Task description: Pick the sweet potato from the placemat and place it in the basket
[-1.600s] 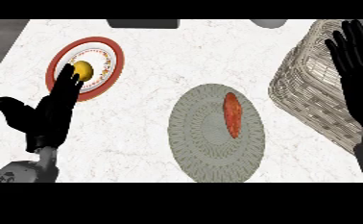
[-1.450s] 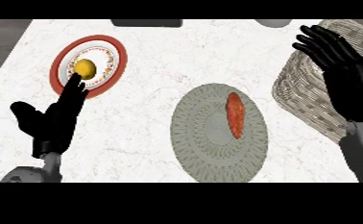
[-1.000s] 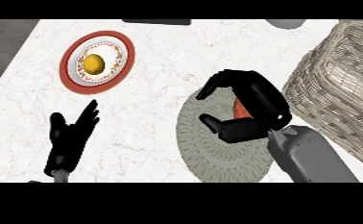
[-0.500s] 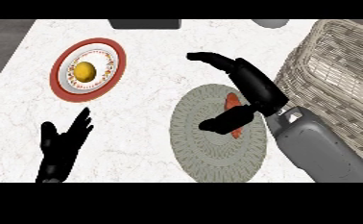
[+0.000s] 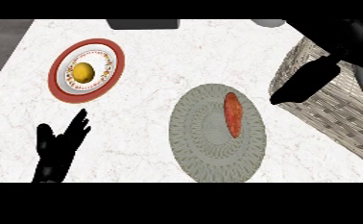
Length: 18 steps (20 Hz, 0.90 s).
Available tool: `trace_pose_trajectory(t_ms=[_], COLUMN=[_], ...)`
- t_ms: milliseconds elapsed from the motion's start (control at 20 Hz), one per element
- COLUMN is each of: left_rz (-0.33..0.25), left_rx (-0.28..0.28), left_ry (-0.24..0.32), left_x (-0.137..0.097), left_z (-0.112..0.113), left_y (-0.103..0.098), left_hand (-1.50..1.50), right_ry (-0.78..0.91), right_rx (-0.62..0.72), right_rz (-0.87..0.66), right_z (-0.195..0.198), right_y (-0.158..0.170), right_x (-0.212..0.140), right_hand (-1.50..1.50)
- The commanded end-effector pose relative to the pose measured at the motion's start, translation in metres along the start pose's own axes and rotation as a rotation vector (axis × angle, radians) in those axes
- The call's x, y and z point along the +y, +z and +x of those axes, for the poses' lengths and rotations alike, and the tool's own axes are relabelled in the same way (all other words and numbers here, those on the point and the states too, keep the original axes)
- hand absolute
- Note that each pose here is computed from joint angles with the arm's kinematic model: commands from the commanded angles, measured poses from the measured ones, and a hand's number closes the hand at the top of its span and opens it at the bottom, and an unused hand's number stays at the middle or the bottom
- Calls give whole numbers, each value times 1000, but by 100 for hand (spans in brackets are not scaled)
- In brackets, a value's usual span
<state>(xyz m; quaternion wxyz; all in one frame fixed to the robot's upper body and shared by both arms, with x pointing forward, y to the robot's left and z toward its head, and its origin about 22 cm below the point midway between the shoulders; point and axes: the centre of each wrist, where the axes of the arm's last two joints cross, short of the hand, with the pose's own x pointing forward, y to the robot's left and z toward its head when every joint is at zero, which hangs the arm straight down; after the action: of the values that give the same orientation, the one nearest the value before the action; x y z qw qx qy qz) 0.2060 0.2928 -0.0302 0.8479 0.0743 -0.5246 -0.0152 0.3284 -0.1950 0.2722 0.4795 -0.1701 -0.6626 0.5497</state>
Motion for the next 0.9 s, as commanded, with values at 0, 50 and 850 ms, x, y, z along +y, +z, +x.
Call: trace_pose_trajectory(t_ms=[0,50,850], left_rz=[9,-2,-2], left_rx=[112,94,103], left_ry=[2,-5,15], left_x=[14,6,19], left_z=[-24,-13,-14], left_y=[3,1,-9], left_hand=[0,0,0], right_ry=[85,113,122], right_rx=[60,77,134], right_rz=[168,226,369], right_z=[6,5,-23], right_y=[17,17,21], right_x=[-41,-54,-43], right_hand=[-150,-150,-150])
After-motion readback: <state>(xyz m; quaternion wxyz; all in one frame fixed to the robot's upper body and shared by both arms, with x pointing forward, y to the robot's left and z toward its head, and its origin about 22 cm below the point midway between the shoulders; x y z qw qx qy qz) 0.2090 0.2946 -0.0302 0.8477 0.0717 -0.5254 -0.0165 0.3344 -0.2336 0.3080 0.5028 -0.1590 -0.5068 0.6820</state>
